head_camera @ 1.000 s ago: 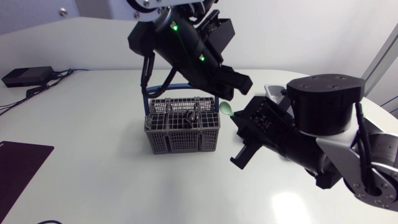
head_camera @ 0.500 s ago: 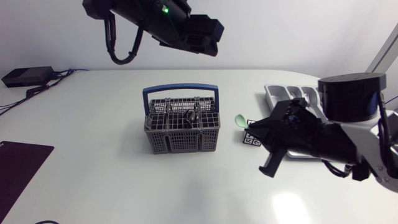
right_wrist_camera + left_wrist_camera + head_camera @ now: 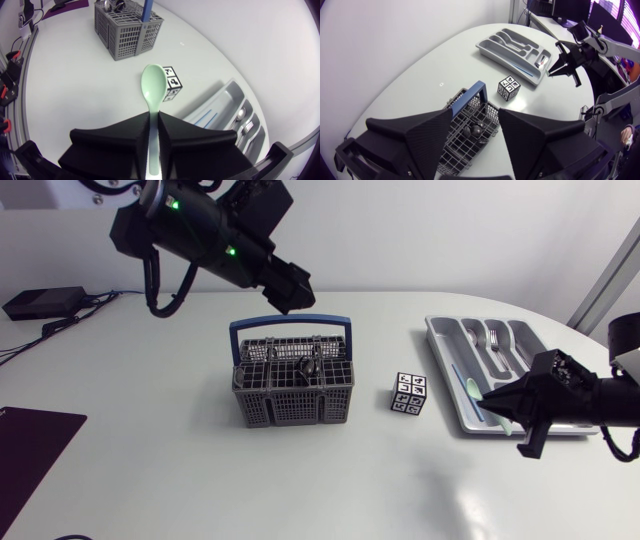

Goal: Transfer all utensils from the basket to the drawer tray.

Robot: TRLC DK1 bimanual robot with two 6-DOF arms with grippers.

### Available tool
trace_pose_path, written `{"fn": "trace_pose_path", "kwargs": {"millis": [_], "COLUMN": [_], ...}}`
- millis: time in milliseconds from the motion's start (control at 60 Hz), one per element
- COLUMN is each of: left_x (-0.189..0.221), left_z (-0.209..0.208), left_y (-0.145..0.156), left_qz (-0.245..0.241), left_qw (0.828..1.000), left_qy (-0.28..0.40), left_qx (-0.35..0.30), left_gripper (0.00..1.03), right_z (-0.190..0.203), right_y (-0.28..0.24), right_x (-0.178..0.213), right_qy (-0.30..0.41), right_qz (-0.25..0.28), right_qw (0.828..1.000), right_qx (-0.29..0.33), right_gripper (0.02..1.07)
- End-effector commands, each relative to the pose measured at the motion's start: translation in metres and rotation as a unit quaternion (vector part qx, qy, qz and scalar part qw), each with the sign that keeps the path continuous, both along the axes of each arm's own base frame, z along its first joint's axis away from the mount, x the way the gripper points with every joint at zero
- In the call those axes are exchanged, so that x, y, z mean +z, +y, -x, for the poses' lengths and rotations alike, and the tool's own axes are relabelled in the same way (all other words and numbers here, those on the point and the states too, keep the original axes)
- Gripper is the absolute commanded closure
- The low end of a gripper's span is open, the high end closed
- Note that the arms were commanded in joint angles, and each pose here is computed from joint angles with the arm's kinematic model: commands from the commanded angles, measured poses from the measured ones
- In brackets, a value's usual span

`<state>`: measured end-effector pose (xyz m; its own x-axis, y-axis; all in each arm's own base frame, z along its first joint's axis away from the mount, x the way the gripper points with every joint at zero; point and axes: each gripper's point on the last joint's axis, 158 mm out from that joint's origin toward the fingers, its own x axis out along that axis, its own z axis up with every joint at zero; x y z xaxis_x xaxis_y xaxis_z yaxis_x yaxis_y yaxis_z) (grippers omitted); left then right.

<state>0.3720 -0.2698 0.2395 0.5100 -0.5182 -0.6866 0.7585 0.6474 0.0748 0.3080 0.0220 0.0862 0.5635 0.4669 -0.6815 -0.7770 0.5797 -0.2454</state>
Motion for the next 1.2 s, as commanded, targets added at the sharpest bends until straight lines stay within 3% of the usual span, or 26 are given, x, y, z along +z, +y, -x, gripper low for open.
{"fn": "trace_pose_path", "kwargs": {"millis": [0,367,767,983,1050,1133,1183], "left_x": [-0.006,-0.037,-0.073,-0.090,-0.097,-0.103,-0.101], "left_z": [0.001,0.009,0.041,0.062,0.067,0.067,0.066], "left_y": [0.011,0.021,0.024,0.021,0.021,0.020,0.017], "left_qz": [-0.014,-0.065,-0.145,-0.198,-0.225,-0.262,-0.271], "left_qw": [1.000,0.995,0.970,0.938,0.923,0.902,0.894], "left_qy": [-0.011,-0.044,-0.087,-0.118,-0.130,-0.158,-0.172], "left_qx": [-0.010,-0.059,-0.176,-0.257,-0.283,-0.304,-0.313], "left_gripper": [0.38,0.38,0.38,0.38,0.38,0.38,0.38], "right_z": [-0.011,-0.038,-0.044,-0.036,-0.033,-0.032,-0.031], "right_y": [-0.027,-0.127,-0.168,-0.175,-0.175,-0.173,-0.173], "right_x": [-0.002,-0.037,-0.084,-0.086,-0.084,-0.079,-0.075], "right_qy": [-0.007,0.024,0.056,0.057,0.056,0.048,0.044], "right_qz": [0.021,0.094,0.209,0.253,0.257,0.262,0.263], "right_qw": [1.000,0.994,0.973,0.962,0.961,0.960,0.961], "right_qx": [0.019,0.043,0.082,0.087,0.085,0.081,0.078], "right_gripper": [1.01,1.01,1.00,0.80,0.69,0.48,0.42]}}
